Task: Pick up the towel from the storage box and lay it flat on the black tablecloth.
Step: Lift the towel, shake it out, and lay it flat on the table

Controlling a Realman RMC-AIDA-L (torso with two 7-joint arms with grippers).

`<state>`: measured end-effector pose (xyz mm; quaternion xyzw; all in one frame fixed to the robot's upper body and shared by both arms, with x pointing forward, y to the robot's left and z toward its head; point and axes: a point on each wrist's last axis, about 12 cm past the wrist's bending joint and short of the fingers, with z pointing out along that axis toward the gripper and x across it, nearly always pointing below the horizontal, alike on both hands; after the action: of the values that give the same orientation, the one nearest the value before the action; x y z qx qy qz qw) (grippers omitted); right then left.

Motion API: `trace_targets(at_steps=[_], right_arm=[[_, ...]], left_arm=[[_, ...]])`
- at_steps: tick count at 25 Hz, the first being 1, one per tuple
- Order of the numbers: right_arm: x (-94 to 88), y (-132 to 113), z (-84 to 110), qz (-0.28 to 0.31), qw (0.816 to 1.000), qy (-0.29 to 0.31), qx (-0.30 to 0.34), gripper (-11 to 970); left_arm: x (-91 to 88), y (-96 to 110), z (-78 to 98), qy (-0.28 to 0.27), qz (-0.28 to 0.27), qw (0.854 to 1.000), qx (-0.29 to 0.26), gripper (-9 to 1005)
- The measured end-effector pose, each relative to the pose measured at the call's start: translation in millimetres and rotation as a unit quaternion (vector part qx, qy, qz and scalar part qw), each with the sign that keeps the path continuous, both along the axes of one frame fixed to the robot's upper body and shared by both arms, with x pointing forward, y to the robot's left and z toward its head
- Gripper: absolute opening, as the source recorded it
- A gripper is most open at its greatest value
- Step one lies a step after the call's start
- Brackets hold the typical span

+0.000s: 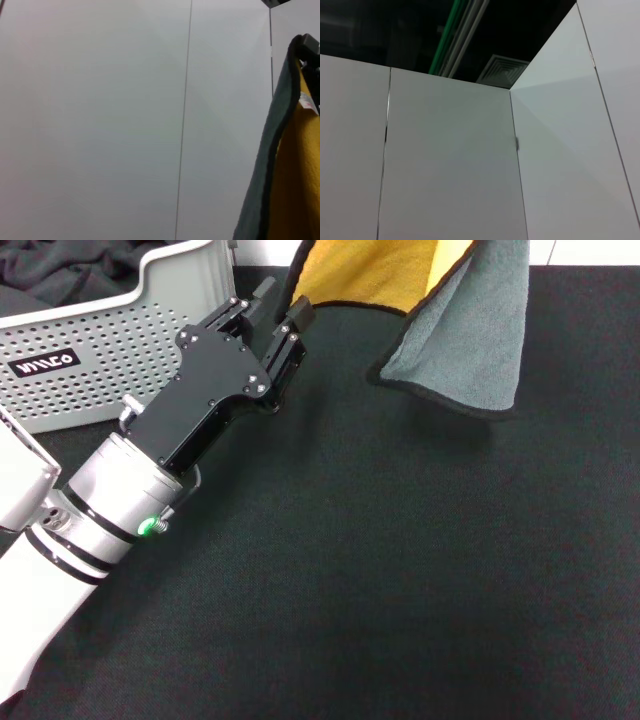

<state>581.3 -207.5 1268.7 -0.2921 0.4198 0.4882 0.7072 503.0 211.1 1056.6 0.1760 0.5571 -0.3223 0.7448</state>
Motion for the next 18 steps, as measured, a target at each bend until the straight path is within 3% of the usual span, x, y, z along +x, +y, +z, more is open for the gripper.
trace_targets(at_steps=[4, 11, 18], right_arm=[[-0.4, -1.3, -0.3, -0.001, 1.0, 0.0, 0.001, 7], [-0.4, -1.3, -0.6, -0.001, 1.0, 0.0, 0.0, 7], [0.7, -2.0, -4.5, 0.007, 1.0, 0.022, -0.008, 6]], left_arm=[[-0.6, -1.6, 0.3, -0.002, -0.005, 1.0, 0.0, 321], [-0.6, -4.3, 0.5, -0.003, -0.013, 1.0, 0.003, 125], [-4.1, -2.8, 2.4, -0.015, -0.017, 1.0, -0.002, 66]])
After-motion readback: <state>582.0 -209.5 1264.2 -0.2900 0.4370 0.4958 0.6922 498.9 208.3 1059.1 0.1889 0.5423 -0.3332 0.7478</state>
